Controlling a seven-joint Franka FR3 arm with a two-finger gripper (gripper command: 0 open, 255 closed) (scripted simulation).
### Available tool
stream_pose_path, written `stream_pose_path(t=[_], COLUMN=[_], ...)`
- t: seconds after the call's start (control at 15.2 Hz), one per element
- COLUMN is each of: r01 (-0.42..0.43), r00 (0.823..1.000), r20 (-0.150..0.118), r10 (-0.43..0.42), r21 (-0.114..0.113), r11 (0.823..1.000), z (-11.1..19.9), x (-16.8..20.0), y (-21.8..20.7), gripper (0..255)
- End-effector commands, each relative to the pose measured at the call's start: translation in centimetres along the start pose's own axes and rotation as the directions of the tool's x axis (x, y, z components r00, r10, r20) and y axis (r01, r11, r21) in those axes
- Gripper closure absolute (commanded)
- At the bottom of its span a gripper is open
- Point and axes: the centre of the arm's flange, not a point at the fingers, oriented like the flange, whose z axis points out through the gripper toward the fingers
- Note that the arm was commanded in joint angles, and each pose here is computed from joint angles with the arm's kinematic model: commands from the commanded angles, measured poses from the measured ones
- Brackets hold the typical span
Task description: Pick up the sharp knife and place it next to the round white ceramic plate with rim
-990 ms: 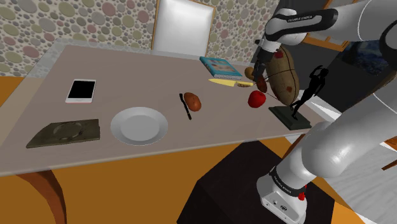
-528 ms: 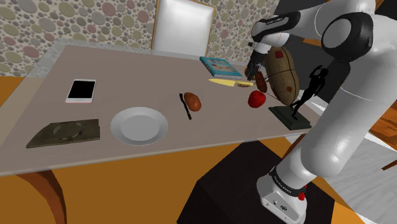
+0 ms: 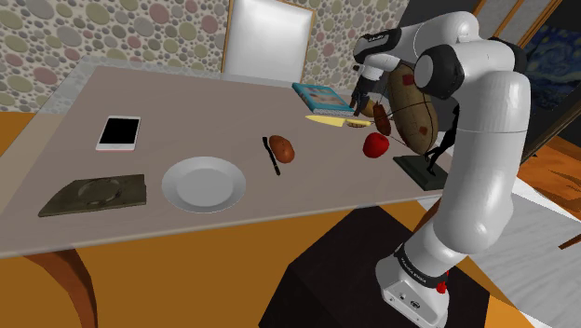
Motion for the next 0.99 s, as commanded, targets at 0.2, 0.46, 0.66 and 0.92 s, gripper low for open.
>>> stream_pose_path(t=[0.2,0.46,0.66,0.92], r01=[0.012,0.011,0.012,0.012], r00=[1.0,1.0,1.0,1.0], r20=[-0.003,-0.003,-0.003,-0.003], r10=[-0.012,-0.011,-0.012,-0.012], r21=[0.001,0.001,0.001,0.001], r11=[1.0,1.0,1.0,1.0], z=[2.5,4.4,4.4,4.4], x=[-0.1,-0.1,-0.1,-0.1], y=[1.1,1.1,1.1,1.1], gripper=[0,0,0,0])
